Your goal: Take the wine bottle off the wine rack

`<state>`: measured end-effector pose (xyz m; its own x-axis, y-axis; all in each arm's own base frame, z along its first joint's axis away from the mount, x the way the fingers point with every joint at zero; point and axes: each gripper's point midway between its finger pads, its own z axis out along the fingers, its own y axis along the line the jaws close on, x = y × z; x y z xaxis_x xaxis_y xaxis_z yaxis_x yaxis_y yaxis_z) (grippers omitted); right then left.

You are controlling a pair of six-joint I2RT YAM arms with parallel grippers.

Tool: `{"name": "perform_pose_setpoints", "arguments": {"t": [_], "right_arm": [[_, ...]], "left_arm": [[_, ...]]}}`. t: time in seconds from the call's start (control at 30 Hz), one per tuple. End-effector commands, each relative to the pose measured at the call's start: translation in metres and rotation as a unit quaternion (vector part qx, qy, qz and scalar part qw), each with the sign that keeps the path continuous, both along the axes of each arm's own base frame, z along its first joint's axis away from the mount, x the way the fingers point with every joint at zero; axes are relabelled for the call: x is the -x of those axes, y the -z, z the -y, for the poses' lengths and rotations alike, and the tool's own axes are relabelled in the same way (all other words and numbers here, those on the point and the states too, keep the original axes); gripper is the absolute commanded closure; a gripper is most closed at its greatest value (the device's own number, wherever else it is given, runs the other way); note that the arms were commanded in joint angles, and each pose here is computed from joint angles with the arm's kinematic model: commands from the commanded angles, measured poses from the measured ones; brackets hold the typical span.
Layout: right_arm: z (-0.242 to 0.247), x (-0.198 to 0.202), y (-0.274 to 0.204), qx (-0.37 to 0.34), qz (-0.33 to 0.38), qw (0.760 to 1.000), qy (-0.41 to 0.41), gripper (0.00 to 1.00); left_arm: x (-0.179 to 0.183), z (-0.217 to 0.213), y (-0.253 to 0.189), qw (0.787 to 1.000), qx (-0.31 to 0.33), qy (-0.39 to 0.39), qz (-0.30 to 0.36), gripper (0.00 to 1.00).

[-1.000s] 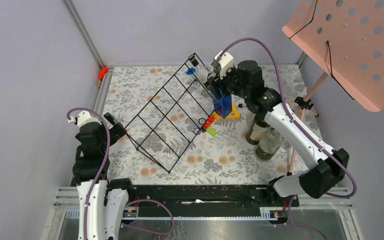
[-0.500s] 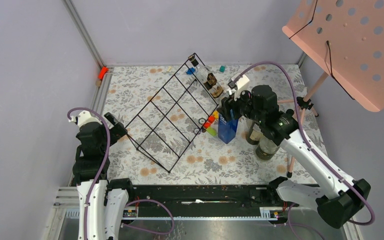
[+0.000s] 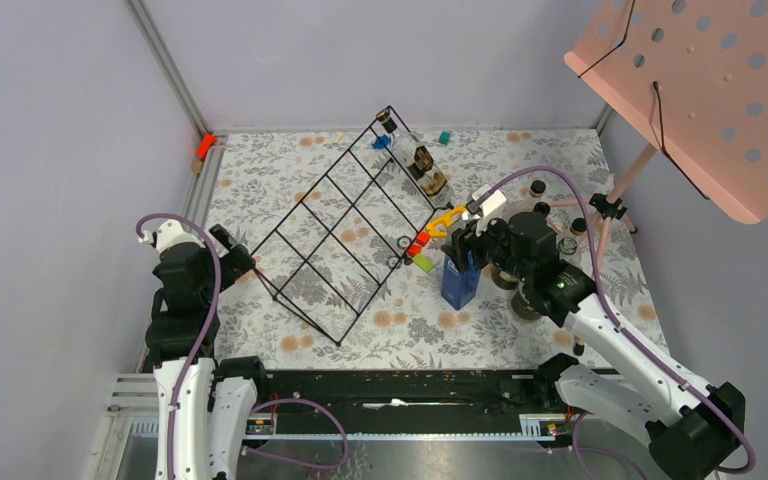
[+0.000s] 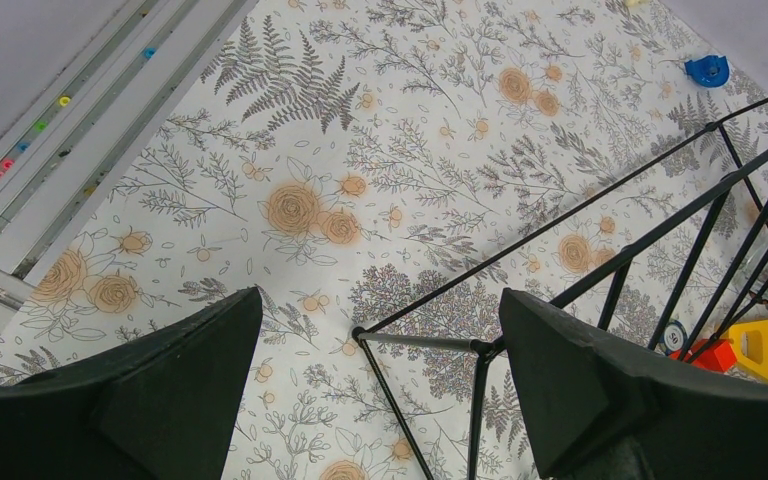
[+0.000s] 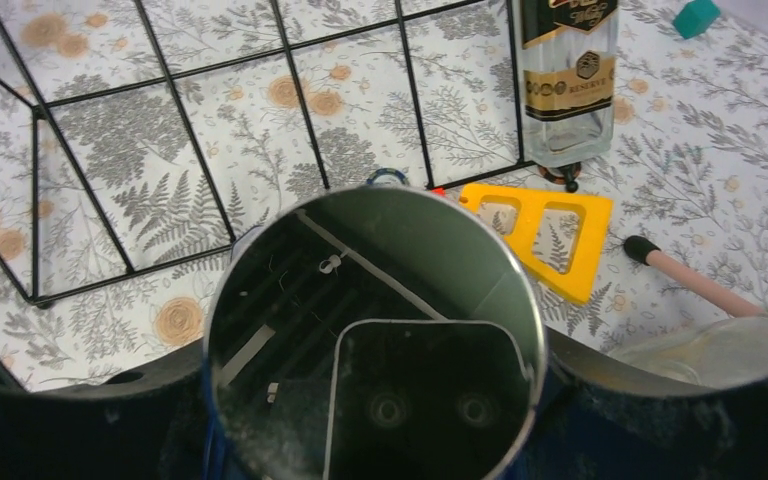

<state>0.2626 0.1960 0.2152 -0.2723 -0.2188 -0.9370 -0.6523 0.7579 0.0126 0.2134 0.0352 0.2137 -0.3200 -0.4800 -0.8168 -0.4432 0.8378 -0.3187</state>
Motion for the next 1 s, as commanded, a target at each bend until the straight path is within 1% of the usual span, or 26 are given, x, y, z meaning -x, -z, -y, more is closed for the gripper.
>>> {"name": "perform_pose_setpoints", "arguments": {"t": [0.0, 0.17, 0.23, 0.37, 0.4, 0.43, 0.57, 0.8, 0.87, 0.97], "right_arm": [[-0.002, -0.025, -0.069, -0.059, 0.118, 0.991, 0.032, 1.00], [-0.001, -0.037, -0.071, -0.055, 0.115, 0.990, 0.054, 1.00], [-0.002, -0.041, -0.075, -0.060, 0.115, 0.990, 0.060, 0.87], [-0.005, -0.041, -0.079, -0.067, 0.113, 0.990, 0.056, 0.56], [-0.006, -0.040, -0.079, -0.067, 0.111, 0.990, 0.053, 0.50], [-0.006, -0.040, -0.078, -0.067, 0.110, 0.990, 0.051, 0.46], [-0.007, -0.036, -0.079, -0.064, 0.105, 0.992, 0.042, 0.33], [-0.008, -0.025, -0.080, -0.045, 0.095, 0.994, 0.016, 0.21], [-0.008, -0.019, -0.072, -0.032, 0.080, 0.996, 0.005, 0.17], [-0.006, -0.014, -0.068, -0.025, 0.074, 0.997, 0.000, 0.15]], "left_arm": [[-0.008, 0.000, -0.010, 1.000, -0.006, 0.007, 0.024, 0.01], [-0.009, 0.000, -0.009, 1.000, -0.006, 0.007, 0.023, 0.01], [-0.009, 0.000, -0.009, 1.000, -0.006, 0.007, 0.022, 0.01], [-0.009, 0.000, -0.009, 1.000, -0.006, 0.007, 0.022, 0.01], [-0.009, 0.000, -0.010, 1.000, -0.006, 0.007, 0.023, 0.01], [-0.009, 0.000, -0.010, 1.000, -0.006, 0.006, 0.023, 0.01], [-0.008, -0.001, -0.010, 1.000, -0.007, 0.005, 0.023, 0.01], [-0.009, 0.000, -0.010, 1.000, -0.006, 0.007, 0.023, 0.01], [-0.009, 0.000, -0.009, 1.000, -0.006, 0.007, 0.022, 0.01], [-0.009, 0.000, -0.009, 1.000, -0.006, 0.007, 0.022, 0.01]]}}
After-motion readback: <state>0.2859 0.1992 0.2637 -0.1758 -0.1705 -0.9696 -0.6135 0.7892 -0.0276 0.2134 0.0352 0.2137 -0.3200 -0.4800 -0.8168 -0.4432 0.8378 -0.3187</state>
